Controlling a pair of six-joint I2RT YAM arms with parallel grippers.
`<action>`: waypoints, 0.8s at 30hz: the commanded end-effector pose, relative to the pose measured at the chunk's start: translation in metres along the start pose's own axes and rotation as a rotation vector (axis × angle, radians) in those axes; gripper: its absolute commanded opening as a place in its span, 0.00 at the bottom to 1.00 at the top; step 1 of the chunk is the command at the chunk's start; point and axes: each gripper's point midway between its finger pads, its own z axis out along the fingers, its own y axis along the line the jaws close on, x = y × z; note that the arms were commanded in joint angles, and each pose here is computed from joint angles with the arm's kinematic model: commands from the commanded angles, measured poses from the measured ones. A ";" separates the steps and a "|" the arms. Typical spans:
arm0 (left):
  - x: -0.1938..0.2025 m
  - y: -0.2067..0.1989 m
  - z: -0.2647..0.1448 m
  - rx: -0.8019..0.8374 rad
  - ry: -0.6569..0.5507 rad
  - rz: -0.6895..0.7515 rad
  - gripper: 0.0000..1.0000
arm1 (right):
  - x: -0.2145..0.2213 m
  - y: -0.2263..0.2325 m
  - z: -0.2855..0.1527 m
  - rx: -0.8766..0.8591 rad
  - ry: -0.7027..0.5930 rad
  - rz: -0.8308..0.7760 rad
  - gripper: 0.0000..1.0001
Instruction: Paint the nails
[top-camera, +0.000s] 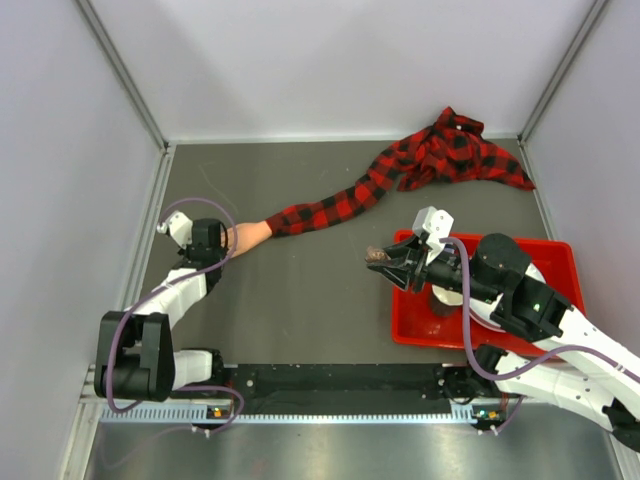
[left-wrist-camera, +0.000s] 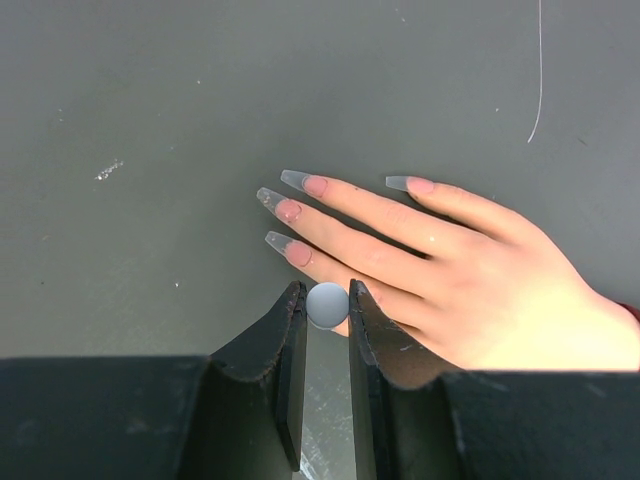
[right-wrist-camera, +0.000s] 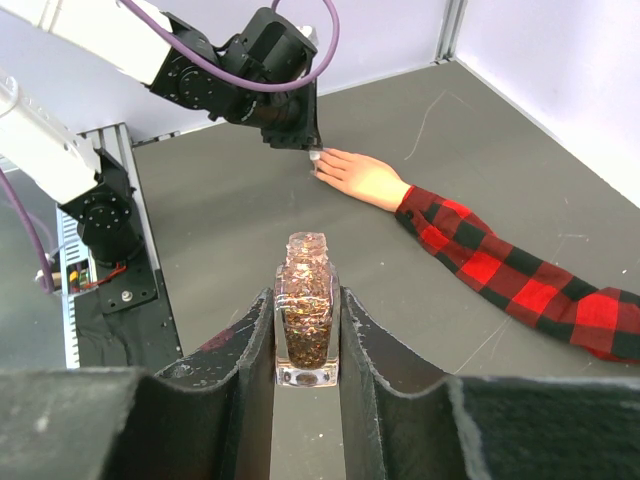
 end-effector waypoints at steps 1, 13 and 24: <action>-0.017 0.000 -0.002 -0.006 -0.055 -0.016 0.00 | -0.023 -0.001 -0.001 0.000 -0.078 -0.017 0.00; -0.017 0.005 0.000 -0.022 -0.056 -0.015 0.00 | -0.023 -0.002 -0.001 0.001 -0.078 -0.017 0.00; -0.013 0.006 0.003 -0.026 -0.039 -0.013 0.00 | -0.022 -0.001 -0.001 0.000 -0.076 -0.017 0.00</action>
